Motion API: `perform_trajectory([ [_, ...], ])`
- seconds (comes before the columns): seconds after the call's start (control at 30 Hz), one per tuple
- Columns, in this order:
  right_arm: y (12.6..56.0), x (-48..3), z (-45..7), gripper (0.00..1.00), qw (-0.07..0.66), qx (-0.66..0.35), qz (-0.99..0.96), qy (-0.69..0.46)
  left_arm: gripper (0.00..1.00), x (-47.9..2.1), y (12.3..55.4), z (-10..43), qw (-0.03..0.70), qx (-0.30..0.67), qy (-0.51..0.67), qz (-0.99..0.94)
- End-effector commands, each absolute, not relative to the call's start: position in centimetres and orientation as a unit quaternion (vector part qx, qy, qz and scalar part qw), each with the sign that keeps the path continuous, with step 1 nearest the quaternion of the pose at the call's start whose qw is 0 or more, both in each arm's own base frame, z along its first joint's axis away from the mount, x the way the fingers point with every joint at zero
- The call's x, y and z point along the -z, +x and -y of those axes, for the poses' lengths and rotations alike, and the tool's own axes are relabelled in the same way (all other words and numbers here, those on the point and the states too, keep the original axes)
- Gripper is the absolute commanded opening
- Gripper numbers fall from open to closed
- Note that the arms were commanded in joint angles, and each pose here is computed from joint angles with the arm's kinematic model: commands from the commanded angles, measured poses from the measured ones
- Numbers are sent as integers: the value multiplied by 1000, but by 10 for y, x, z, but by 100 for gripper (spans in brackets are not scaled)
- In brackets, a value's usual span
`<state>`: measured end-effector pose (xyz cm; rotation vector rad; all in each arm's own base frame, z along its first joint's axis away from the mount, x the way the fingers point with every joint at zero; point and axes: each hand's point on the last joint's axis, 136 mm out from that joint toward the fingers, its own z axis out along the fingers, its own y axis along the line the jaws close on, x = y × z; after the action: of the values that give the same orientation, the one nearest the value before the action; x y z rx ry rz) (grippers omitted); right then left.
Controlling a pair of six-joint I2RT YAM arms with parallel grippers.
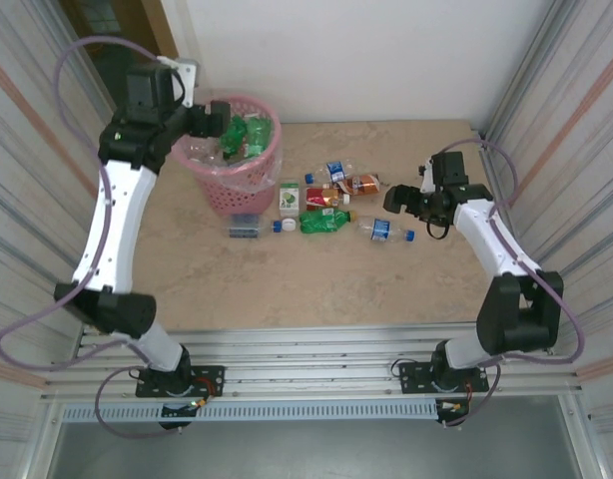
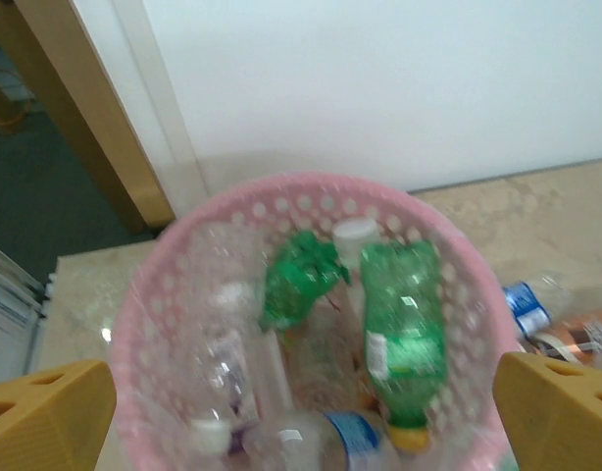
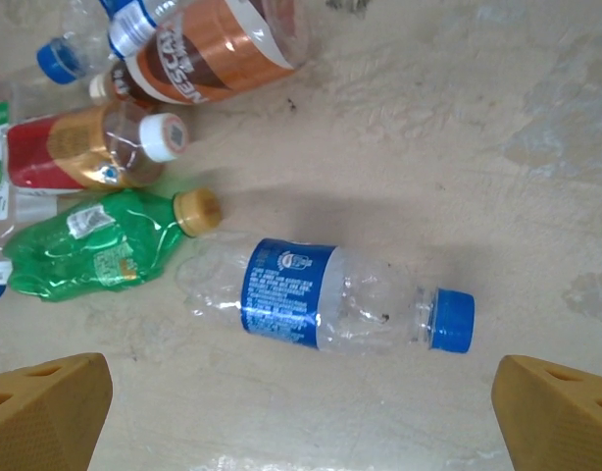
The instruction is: Put the plastic bottles in the bin
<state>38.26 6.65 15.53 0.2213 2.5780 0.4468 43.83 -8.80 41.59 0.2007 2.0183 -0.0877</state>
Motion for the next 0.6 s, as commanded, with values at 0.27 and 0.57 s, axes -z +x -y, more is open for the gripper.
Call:
perform_trajectory([
  [0.27, 423, -122, -83, 98, 210, -244, -946, 45, 99, -380, 348, 145, 589, 115, 88, -795],
  [0.57, 431, -92, -81, 99, 172, -248, -952, 50, 99, -317, 319, 141, 559, 139, 39, -816],
])
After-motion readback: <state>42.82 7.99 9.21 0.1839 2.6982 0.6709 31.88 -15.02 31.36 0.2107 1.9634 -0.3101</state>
